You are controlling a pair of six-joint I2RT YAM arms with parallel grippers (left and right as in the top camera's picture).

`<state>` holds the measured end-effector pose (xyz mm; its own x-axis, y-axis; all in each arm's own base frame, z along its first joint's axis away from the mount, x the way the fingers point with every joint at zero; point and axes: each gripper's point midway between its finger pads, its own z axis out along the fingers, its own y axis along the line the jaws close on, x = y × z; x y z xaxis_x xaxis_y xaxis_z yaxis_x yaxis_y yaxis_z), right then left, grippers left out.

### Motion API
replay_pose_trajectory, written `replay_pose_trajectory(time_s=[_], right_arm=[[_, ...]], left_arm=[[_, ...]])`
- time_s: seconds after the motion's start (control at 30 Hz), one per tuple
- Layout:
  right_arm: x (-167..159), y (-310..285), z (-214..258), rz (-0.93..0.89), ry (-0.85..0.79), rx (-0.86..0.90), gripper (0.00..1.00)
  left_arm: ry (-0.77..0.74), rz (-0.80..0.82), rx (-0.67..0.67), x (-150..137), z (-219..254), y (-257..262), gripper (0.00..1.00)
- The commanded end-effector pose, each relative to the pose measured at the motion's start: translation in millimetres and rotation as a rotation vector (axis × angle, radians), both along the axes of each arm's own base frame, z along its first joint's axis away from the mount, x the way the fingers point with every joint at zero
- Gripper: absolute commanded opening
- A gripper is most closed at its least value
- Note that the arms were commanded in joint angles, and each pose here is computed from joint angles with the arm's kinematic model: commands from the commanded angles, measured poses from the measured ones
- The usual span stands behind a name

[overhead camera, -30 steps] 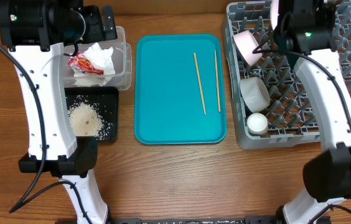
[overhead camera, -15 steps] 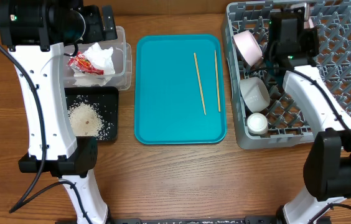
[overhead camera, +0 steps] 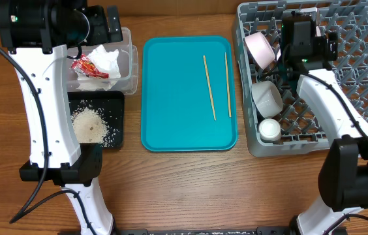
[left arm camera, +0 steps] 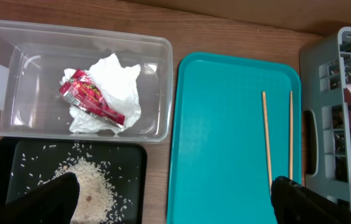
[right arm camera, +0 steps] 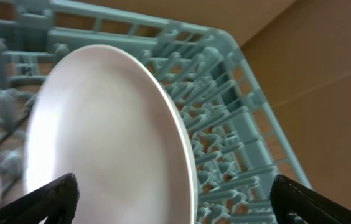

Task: Sort waste into correct bins and load items into the dishwasher
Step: 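Reach the right gripper to a chopstick on the teal tray and grasp it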

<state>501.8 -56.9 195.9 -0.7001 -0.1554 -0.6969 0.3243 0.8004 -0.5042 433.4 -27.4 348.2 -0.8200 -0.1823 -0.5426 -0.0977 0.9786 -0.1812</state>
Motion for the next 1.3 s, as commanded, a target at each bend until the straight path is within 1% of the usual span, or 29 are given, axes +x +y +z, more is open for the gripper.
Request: replay_pose_trajectory(time_s=[0.0,0.07,0.1,0.2,0.27,0.33,0.43,0.53,0.63,0.7,0.87,0.9,0.97,1.0,1.03,1.07,1.27], right_arm=[[2,33,85,0.098,-0.219,0.199,1.0],[-5,64,108,0.204,-0.266,0.345,1.0],[-9,85,120,0.295,-0.281,0.419,1.0],[-25,152,144,0.586,-0.277,0.673,1.0],[-33,182,152,0.7,-0.263,0.822,1.0],[-32,203,142,0.714,-0.23,0.929,0.95],[-27,235,109,0.688,-0.145,0.999,0.88],[-26,261,58,0.607,-0.031,0.973,0.88],[-26,271,3,0.505,0.063,0.848,0.88],[-29,275,-24,0.493,0.123,0.783,0.88],[-40,277,-87,0.503,0.307,0.691,0.88],[-43,276,-100,0.509,0.347,0.668,0.86],[-49,274,-119,0.509,0.408,0.646,0.78],[-51,273,-125,0.502,0.425,0.643,0.73],[-53,272,-131,0.495,0.442,0.64,0.65],[-54,272,-137,0.49,0.458,0.637,0.6],[-56,264,-160,0.452,0.497,0.598,0.51]], left_arm=[[-0.032,0.009,-0.002,-5,12,0,1.0],[-0.032,0.009,-0.002,-5,12,0,1.0],[-0.032,0.009,-0.002,-5,12,0,1.0],[-0.032,0.009,-0.002,-5,12,0,1.0],[-0.032,0.009,-0.002,-5,12,0,1.0],[-0.032,0.009,-0.002,-5,12,0,1.0],[-0.032,0.009,-0.002,-5,12,0,1.0],[-0.032,0.009,-0.002,-5,12,0,1.0],[-0.032,0.009,-0.002,-5,12,0,1.0],[-0.032,0.009,-0.002,-5,12,0,1.0],[-0.032,0.009,-0.002,-5,12,0,1.0],[-0.032,0.009,-0.002,-5,12,0,1.0],[-0.032,0.009,-0.002,-5,12,0,1.0],[-0.032,0.009,-0.002,-5,12,0,1.0],[-0.032,0.009,-0.002,-5,12,0,1.0],[-0.032,0.009,-0.002,-5,12,0,1.0],[-0.032,0.009,-0.002,-5,12,0,1.0]])
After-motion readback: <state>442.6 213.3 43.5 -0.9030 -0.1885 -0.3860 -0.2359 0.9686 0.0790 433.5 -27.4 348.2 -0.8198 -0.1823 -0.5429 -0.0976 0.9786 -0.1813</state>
